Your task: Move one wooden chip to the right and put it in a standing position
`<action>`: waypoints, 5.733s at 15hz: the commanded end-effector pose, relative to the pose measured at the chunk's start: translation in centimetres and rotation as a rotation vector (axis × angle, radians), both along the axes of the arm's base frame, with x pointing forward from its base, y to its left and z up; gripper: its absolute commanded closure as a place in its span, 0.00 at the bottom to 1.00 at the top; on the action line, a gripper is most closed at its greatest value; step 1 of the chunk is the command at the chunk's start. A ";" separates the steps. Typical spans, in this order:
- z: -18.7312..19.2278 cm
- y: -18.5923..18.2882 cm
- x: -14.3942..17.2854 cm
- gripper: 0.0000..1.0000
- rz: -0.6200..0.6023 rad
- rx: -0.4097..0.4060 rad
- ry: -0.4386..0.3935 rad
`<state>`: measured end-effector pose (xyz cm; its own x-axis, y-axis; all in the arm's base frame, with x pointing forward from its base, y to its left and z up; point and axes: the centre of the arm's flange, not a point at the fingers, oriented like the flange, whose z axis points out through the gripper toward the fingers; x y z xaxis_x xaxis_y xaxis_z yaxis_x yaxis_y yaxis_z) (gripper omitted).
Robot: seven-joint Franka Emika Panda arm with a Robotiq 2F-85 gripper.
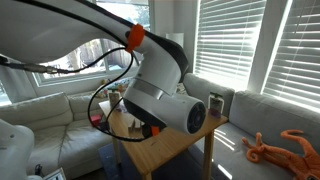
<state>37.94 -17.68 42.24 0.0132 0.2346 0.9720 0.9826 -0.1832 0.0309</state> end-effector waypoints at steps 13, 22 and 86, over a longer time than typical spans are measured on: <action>-2.4 -10.5 -5.8 0.70 -0.193 0.067 0.045; -5.0 -13.1 -7.8 0.93 -0.151 0.060 0.092; -13.0 -15.0 -5.9 0.93 -0.306 0.252 0.009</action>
<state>32.13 -32.97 29.07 0.0577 -0.0613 0.9964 0.8790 -0.4700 -0.0798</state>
